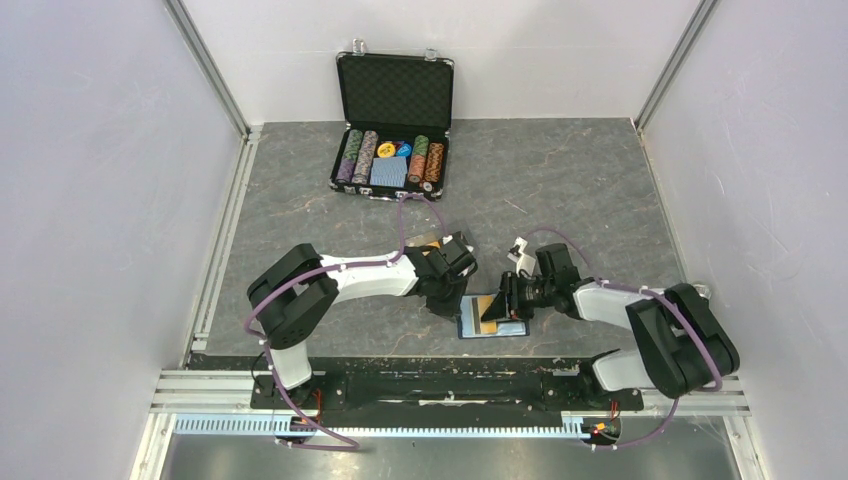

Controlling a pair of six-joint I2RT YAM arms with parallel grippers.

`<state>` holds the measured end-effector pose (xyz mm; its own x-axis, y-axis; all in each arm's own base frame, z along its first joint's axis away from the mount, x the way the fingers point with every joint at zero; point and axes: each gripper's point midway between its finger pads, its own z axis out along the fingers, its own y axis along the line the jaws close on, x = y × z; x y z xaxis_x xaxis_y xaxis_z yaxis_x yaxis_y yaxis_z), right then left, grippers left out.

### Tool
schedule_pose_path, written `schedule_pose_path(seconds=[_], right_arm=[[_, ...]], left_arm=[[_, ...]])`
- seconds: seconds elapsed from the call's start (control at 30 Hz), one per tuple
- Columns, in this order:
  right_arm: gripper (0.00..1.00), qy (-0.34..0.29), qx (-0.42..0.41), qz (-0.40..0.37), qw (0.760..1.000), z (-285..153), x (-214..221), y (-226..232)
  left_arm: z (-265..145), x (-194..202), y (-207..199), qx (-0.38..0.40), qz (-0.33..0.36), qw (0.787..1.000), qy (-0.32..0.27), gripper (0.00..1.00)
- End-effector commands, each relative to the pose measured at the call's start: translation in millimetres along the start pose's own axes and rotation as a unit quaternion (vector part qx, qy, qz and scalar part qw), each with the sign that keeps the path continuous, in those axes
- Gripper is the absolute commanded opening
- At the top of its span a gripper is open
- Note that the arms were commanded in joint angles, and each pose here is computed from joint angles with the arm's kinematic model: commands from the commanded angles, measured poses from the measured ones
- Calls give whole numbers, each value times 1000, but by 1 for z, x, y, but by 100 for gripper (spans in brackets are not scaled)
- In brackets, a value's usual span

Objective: Put the credit cards into the card holder
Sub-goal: Insert the credit card into the card holder, then move the storage box to the center of the board.

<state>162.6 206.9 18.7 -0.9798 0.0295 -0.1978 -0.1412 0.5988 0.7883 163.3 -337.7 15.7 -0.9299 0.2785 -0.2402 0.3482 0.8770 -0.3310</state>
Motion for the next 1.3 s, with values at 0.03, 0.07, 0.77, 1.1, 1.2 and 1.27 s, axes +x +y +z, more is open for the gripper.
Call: schedule_pose_path(seconds=[0.03,0.07,0.77,1.1,1.2,1.27], right_arm=[[45,-11,111,-27,993,-16,-9,-21],[50,-9,123,-31,992,-19,-10,-22],[44,16,91,-24,995,-5,1,-17],[53,18,73,-21,997,-5,-1,-4],[67,5,119,-54,991,-17,-16,-5],[73,-2,141,-72,987,-24,-24,-4]], left_arm=[[-2,-16,-16,22,20,999,-28,2],[-1,-16,-16,21,21,999,-27,2],[17,-27,-53,91,12,996,-8,2],[-5,-38,-48,73,19,996,-43,6],[-21,-43,-34,37,24,997,-65,13],[-33,-47,-28,24,24,996,-83,20]])
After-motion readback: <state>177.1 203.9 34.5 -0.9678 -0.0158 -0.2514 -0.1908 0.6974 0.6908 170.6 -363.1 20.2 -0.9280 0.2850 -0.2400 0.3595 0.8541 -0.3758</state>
